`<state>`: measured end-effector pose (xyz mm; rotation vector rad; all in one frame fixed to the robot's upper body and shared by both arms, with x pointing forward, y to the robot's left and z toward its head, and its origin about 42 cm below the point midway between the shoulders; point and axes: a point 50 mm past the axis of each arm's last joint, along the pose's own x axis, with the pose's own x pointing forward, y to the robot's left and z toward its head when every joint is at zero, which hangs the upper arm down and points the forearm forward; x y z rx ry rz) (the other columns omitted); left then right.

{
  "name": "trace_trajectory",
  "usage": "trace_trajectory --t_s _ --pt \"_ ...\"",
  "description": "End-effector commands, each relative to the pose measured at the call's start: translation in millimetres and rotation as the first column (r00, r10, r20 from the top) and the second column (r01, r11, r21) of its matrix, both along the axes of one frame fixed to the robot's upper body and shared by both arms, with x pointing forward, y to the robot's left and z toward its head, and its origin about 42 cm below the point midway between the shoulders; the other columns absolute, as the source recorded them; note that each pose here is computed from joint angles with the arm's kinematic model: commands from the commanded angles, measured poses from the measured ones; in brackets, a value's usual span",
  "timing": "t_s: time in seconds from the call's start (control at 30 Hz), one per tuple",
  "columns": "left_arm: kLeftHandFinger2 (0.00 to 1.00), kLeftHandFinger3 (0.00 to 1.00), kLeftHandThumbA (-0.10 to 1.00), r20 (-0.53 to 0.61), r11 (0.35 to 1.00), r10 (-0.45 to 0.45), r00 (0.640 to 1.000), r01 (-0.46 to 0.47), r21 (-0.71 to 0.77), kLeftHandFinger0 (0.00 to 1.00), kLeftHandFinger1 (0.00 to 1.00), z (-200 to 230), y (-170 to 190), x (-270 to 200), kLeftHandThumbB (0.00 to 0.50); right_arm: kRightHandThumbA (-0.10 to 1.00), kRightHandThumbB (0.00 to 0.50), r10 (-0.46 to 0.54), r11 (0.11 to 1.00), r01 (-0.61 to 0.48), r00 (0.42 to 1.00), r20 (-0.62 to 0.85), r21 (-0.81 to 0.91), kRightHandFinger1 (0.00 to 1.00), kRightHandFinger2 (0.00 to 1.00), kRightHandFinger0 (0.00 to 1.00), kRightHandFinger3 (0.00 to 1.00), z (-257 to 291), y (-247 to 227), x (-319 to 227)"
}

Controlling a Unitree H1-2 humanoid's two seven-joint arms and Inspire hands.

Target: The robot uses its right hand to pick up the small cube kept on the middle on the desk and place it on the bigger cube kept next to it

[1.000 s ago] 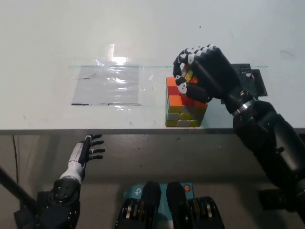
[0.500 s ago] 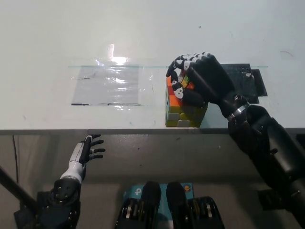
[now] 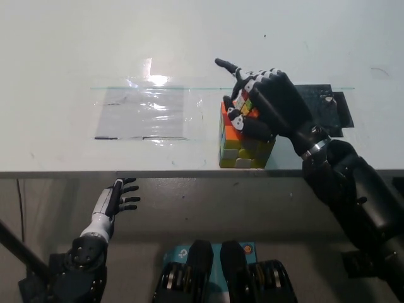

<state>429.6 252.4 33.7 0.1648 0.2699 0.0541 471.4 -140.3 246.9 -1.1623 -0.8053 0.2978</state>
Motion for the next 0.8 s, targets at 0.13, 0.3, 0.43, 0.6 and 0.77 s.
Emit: trace_trajectory --t_s 0.13,0.3,0.43,0.6,0.77 --pt "0.79 0.81 1.00 0.074 1.000 -0.019 0.997 0.017 0.024 0.72 0.70 22 2 17 0.140 0.97 0.383 -0.089 0.982 0.090 0.996 0.014 -0.166 1.00 1.00 1.00 1.00 14 10 2" --pt "0.79 0.81 1.00 0.071 1.000 -0.021 0.997 0.020 0.022 0.72 0.70 23 3 18 0.125 0.94 0.385 -0.091 0.981 0.092 0.996 0.011 -0.170 1.00 1.00 1.00 1.00 12 16 -1" --pt "0.80 0.82 1.00 0.071 0.999 -0.021 0.997 0.019 0.027 0.72 0.70 23 3 17 0.133 0.93 0.380 -0.086 0.983 0.086 0.996 0.006 -0.164 1.00 1.00 1.00 1.00 12 19 -1" --pt "0.79 0.79 1.00 0.076 1.000 -0.015 0.997 0.013 0.027 0.73 0.71 23 3 17 0.144 0.96 0.385 -0.080 0.983 0.081 0.997 0.011 -0.162 1.00 1.00 1.00 1.00 12 21 -1" --pt "0.78 0.79 1.00 0.070 1.000 -0.015 0.997 0.013 0.027 0.71 0.69 22 5 17 0.131 0.96 0.382 -0.086 0.981 0.090 0.996 0.028 -0.172 1.00 1.00 1.00 1.00 15 20 -1"
